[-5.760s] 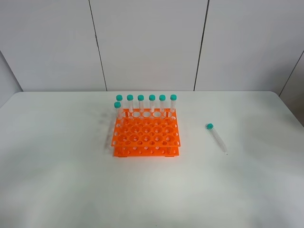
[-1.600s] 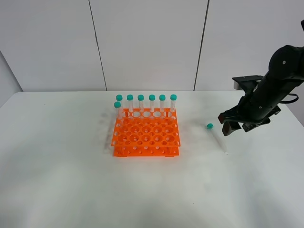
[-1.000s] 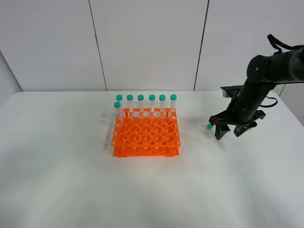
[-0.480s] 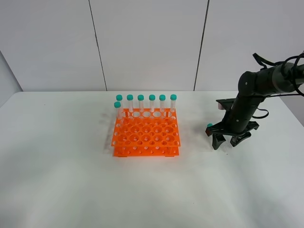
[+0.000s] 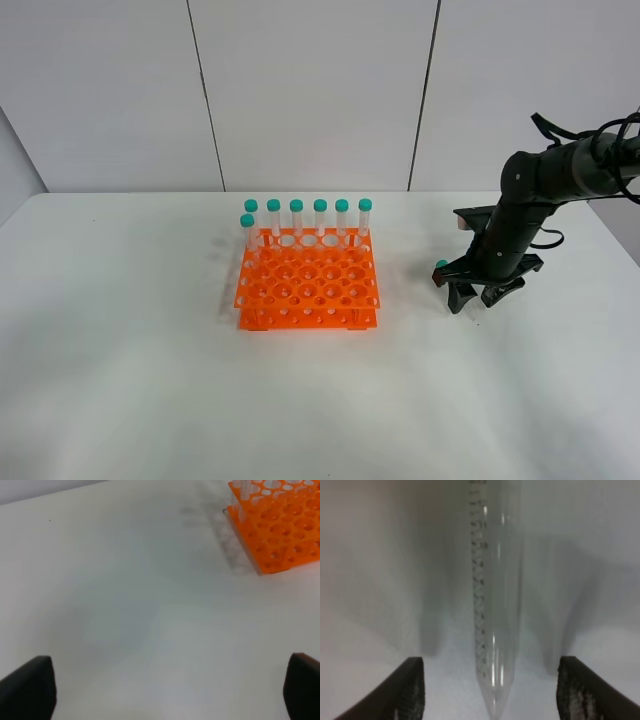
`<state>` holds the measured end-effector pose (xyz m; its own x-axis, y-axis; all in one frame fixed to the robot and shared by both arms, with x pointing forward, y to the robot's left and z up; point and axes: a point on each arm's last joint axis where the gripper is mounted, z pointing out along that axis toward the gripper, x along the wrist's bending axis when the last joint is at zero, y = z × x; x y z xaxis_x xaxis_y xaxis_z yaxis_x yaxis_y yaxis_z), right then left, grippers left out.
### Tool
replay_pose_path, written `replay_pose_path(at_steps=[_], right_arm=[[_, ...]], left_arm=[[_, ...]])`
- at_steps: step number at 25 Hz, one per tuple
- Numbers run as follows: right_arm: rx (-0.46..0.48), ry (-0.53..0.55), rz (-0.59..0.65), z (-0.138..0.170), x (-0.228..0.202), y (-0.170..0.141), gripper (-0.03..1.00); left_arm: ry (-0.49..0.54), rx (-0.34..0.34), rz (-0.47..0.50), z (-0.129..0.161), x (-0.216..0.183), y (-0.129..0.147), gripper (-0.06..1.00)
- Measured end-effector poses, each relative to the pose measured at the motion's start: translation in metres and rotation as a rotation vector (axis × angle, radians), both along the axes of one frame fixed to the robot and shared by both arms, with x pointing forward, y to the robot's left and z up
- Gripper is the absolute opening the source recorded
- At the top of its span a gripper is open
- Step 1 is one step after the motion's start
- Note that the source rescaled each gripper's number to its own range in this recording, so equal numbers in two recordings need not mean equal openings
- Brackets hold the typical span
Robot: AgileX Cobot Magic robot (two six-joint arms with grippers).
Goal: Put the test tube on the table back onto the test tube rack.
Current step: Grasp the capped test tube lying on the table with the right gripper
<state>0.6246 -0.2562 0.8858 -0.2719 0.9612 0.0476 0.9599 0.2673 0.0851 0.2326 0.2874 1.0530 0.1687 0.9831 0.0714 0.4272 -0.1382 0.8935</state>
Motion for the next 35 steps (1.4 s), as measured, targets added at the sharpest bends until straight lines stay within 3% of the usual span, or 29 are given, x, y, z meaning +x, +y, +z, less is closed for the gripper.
replay_pose_path(at_steps=[27, 28, 30, 32, 33, 35], right_arm=[[0.001, 0.010, -0.001, -0.0088, 0.0014, 0.0003, 0.62], [0.001, 0.010, -0.002, -0.0088, 0.0014, 0.0003, 0.60], [0.003, 0.011, -0.003, -0.0089, 0.0014, 0.0005, 0.42], [0.004, 0.013, -0.004, -0.0096, 0.0013, 0.0005, 0.06], [0.005, 0.014, -0.005, -0.0096, 0.0012, 0.0006, 0.00], [0.007, 0.015, -0.007, -0.0096, 0.0012, 0.0008, 0.02]], left_arm=[[0.000, 0.000, 0.000, 0.0000, 0.0000, 0.0000, 1.00], [0.000, 0.000, 0.000, 0.0000, 0.0000, 0.0000, 1.00], [0.000, 0.000, 0.000, 0.0000, 0.0000, 0.0000, 1.00], [0.000, 0.000, 0.000, 0.0000, 0.0000, 0.0000, 1.00], [0.000, 0.000, 0.000, 0.0000, 0.0000, 0.0000, 1.00], [0.000, 0.000, 0.000, 0.0000, 0.0000, 0.0000, 1.00]])
